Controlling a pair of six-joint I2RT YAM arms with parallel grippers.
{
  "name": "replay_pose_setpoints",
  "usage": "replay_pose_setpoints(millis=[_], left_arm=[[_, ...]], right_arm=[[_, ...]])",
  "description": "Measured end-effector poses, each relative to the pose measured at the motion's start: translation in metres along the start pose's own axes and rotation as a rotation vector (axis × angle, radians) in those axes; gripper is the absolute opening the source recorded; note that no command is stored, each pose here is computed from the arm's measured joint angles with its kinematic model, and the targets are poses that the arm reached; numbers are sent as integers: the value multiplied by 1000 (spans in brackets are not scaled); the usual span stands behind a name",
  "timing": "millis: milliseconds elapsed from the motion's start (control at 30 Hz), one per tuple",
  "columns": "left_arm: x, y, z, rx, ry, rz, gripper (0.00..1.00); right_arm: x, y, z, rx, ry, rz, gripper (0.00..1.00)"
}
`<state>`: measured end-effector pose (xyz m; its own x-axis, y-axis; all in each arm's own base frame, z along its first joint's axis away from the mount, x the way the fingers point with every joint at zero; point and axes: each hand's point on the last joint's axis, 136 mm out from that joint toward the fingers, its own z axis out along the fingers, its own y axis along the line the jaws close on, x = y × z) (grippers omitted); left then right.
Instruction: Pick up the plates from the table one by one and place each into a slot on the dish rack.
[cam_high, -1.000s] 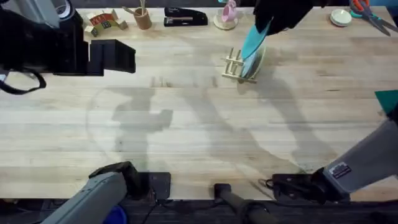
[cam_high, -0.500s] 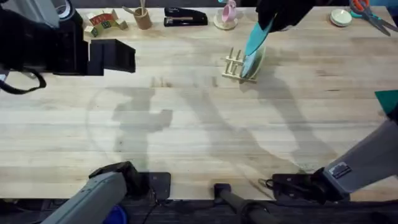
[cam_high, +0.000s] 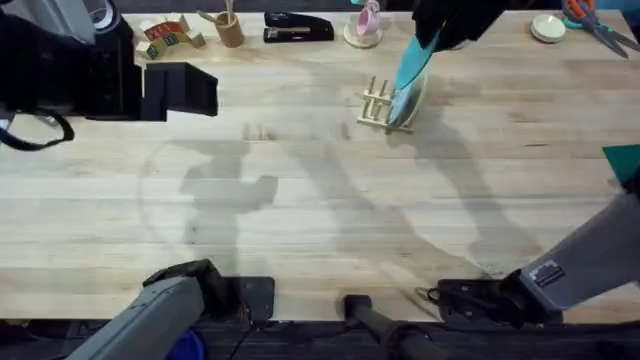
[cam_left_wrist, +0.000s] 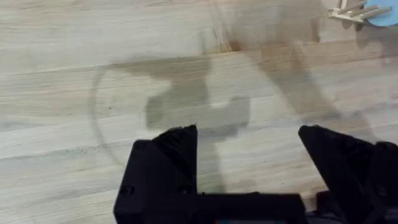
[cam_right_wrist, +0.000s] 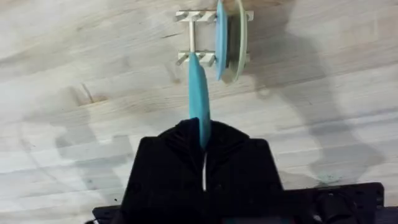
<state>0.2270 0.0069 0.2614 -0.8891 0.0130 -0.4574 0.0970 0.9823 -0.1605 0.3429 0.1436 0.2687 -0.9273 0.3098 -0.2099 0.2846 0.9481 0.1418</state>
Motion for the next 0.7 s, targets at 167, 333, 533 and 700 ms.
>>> replay_pose_setpoints(millis=[167,333,533,700], left_arm=[[0,0,0,0,0,0,995],[0,0,0,0,0,0,995],[0,0,0,0,0,0,995],[0,0,0,0,-1,0,994]], right_arm=[[0,0,0,0,0,-6,30],[0,0,0,0,0,-8,31],[0,0,0,0,0,-8,30],[-2,1,0,-5,-6,-7,30]])
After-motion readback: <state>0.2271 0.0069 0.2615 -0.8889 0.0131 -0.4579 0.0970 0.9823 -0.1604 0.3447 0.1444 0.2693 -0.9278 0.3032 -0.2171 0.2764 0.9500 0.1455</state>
